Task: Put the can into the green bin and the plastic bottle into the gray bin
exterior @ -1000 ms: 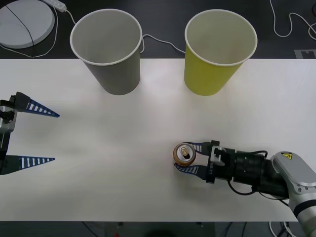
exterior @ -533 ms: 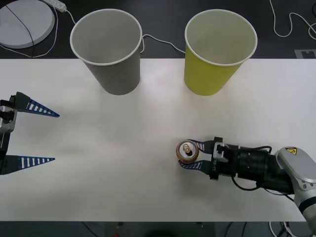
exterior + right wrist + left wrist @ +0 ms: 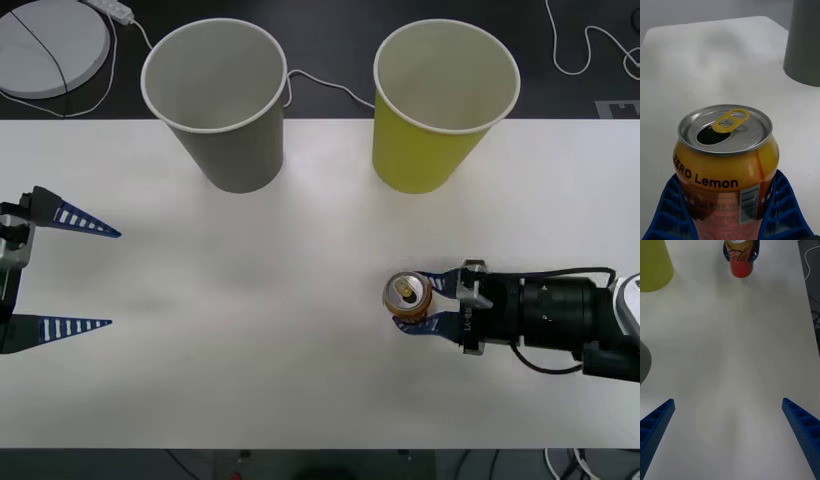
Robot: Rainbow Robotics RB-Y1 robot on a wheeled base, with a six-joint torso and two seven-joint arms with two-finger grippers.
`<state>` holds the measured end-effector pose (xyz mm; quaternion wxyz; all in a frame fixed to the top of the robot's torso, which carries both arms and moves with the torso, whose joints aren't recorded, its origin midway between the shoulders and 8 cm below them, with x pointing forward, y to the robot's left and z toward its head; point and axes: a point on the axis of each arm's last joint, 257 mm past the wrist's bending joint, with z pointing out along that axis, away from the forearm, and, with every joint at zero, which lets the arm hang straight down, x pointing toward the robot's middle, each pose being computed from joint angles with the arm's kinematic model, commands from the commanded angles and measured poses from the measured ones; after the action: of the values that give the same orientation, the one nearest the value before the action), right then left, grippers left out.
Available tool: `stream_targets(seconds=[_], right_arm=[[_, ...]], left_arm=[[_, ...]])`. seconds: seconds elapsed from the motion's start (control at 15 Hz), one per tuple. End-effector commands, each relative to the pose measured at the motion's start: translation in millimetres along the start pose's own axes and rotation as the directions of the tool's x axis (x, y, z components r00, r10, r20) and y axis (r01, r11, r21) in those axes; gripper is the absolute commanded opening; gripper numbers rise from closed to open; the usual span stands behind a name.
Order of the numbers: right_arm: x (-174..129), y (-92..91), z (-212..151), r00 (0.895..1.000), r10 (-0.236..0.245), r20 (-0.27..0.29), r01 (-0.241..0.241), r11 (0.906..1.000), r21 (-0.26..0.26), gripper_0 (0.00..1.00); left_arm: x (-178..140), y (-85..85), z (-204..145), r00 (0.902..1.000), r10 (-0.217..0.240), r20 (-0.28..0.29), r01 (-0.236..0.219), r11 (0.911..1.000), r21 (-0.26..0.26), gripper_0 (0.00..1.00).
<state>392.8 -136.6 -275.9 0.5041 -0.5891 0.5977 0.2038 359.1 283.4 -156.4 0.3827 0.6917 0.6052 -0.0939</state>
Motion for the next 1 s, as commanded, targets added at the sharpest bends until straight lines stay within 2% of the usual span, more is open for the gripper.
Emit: stream_targets(seconds=[0.07, 0.33, 0.53, 0.73, 0.93, 1.0], right_arm=[[-6, -4.7, -21, 0.996, 0.053, -0.075, -0.052, 0.9985, 0.018, 0.0], [-16, -19.0, -47, 0.981, 0.141, -0.134, -0.134, 0.9891, 0.061, 0.0], [-24, -37.4, -73, 0.96, 0.219, -0.174, -0.201, 0.9729, 0.115, 0.0], [-30, -53.6, -105, 0.933, 0.281, -0.224, -0.248, 0.9549, 0.162, 0.0], [-39, -62.8, -136, 0.901, 0.33, -0.281, -0.281, 0.9388, 0.199, 0.0], [-42, -65.2, -147, 0.886, 0.356, -0.296, -0.304, 0.9294, 0.21, 0.0]], left_arm=[[0, 0.0, 0, 1.0, 0.0, 0.0, 0.0, 1.0, 0.0, 1.0], [0, 0.0, 0, 1.0, 0.0, 0.0, 0.0, 1.0, 0.0, 1.0], [0, 0.0, 0, 1.0, 0.0, 0.0, 0.0, 1.0, 0.0, 1.0], [0, 0.0, 0, 1.0, 0.0, 0.0, 0.0, 1.0, 0.0, 1.0], [0, 0.0, 0, 1.0, 0.0, 0.0, 0.0, 1.0, 0.0, 1.0], [0, 0.0, 0, 1.0, 0.0, 0.0, 0.0, 1.0, 0.0, 1.0]])
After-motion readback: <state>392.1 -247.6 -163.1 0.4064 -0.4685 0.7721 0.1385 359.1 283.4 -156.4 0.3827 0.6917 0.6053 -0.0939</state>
